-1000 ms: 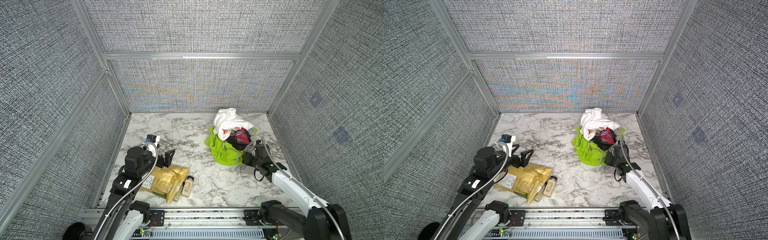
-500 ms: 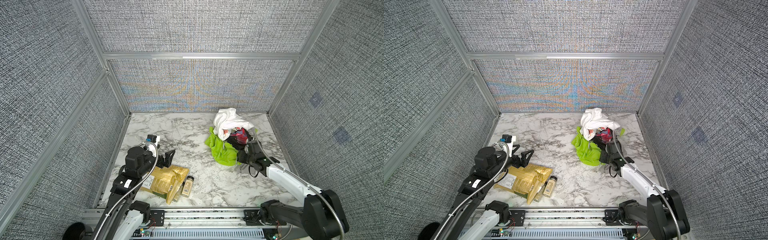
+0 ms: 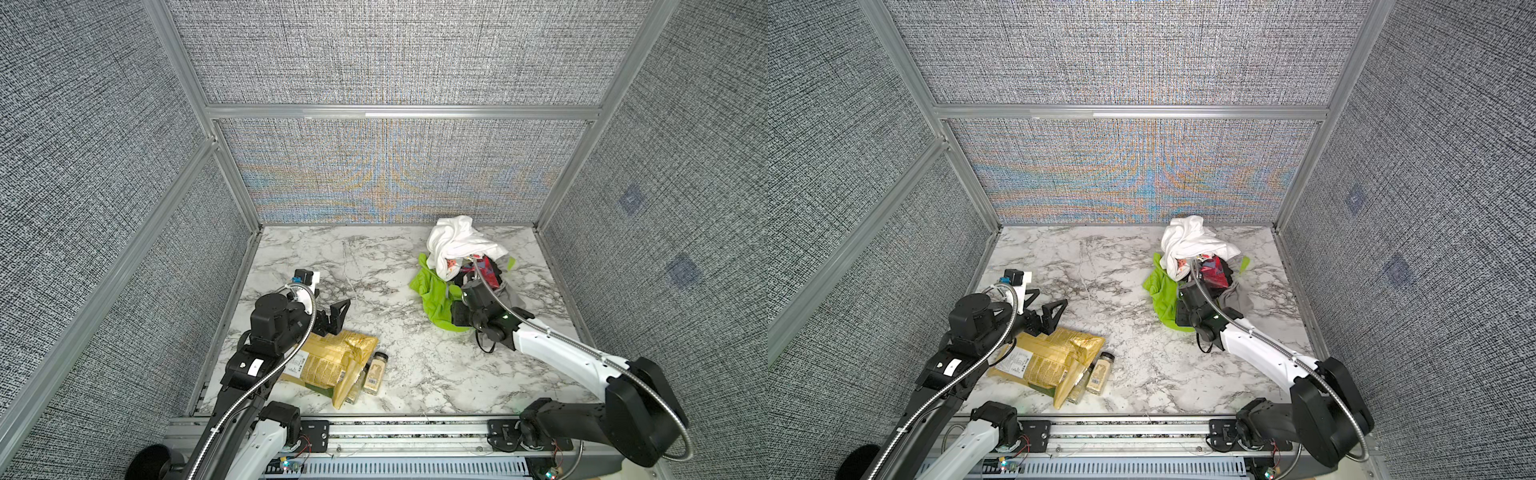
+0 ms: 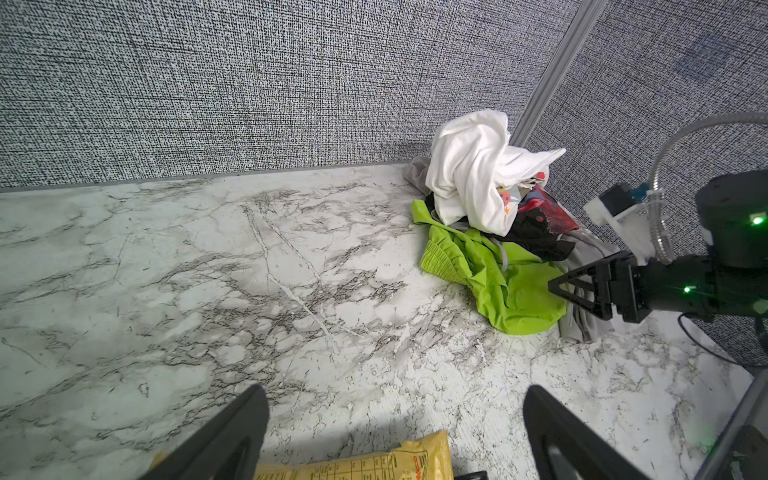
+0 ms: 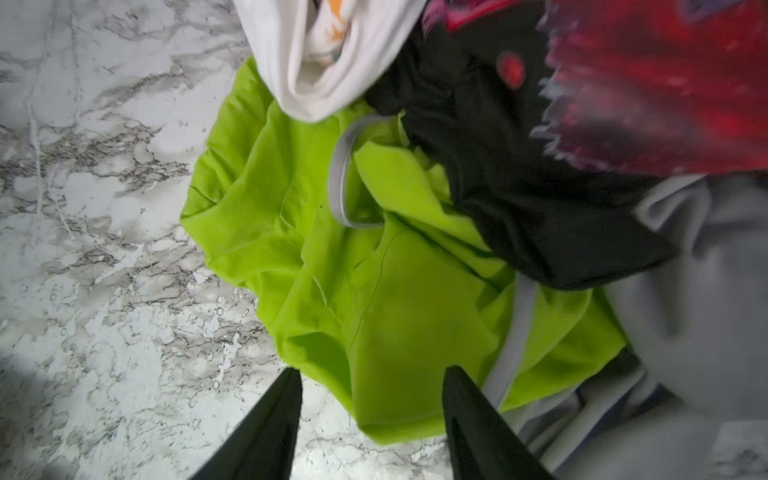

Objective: Pick out a specific cloth from the pile
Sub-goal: 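Close the right gripper on the lime-green shorts at the pile's edge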

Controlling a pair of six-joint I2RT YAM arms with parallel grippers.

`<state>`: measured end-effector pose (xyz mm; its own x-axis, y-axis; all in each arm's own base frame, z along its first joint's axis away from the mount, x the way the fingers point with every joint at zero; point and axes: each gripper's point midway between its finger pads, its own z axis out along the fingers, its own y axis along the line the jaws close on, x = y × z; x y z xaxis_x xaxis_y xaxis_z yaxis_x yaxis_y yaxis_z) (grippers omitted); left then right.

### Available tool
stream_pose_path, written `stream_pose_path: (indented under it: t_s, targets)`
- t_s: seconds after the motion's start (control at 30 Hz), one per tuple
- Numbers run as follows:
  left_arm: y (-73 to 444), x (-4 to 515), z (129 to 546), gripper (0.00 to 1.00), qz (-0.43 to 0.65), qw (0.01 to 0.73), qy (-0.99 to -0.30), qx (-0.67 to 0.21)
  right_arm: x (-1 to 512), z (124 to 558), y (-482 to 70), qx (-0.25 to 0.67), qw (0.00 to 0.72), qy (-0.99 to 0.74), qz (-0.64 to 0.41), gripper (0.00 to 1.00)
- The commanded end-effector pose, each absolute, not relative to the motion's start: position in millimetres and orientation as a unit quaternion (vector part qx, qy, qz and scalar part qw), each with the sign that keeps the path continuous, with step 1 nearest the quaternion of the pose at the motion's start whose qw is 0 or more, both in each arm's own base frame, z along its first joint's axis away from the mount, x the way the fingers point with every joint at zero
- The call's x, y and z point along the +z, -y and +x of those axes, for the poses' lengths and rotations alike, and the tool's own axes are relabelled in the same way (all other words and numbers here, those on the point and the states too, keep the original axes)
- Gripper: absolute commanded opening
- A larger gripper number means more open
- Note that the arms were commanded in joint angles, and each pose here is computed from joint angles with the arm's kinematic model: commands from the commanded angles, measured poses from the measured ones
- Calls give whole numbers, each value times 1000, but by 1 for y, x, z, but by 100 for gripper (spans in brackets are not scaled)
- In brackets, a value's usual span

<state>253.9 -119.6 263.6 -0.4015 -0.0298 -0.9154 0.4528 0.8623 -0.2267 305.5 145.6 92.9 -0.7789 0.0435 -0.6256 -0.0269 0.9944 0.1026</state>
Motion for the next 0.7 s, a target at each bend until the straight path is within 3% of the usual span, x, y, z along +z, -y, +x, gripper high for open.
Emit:
stream_pose_path:
  t_s: [0.0,0.2,0.4,0.57,0.67]
  targets:
    - [121,271,255,99,133,542,-796,-234,72,295,-135,23,315,-947,54,63]
    - [123,273,253,98,135,544,-793,-238,49,294,-132,6,302,-952,58,63]
    - [123,272,253,99,135,542,-794,-240,66,308,-133,-12,325,-945,43,22]
    - [123,272,253,99,133,542,-794,-241,89,306,-132,-2,347,-937,33,3]
    - [123,274,253,99,132,543,-793,-243,110,305,-128,-6,362,-932,30,0]
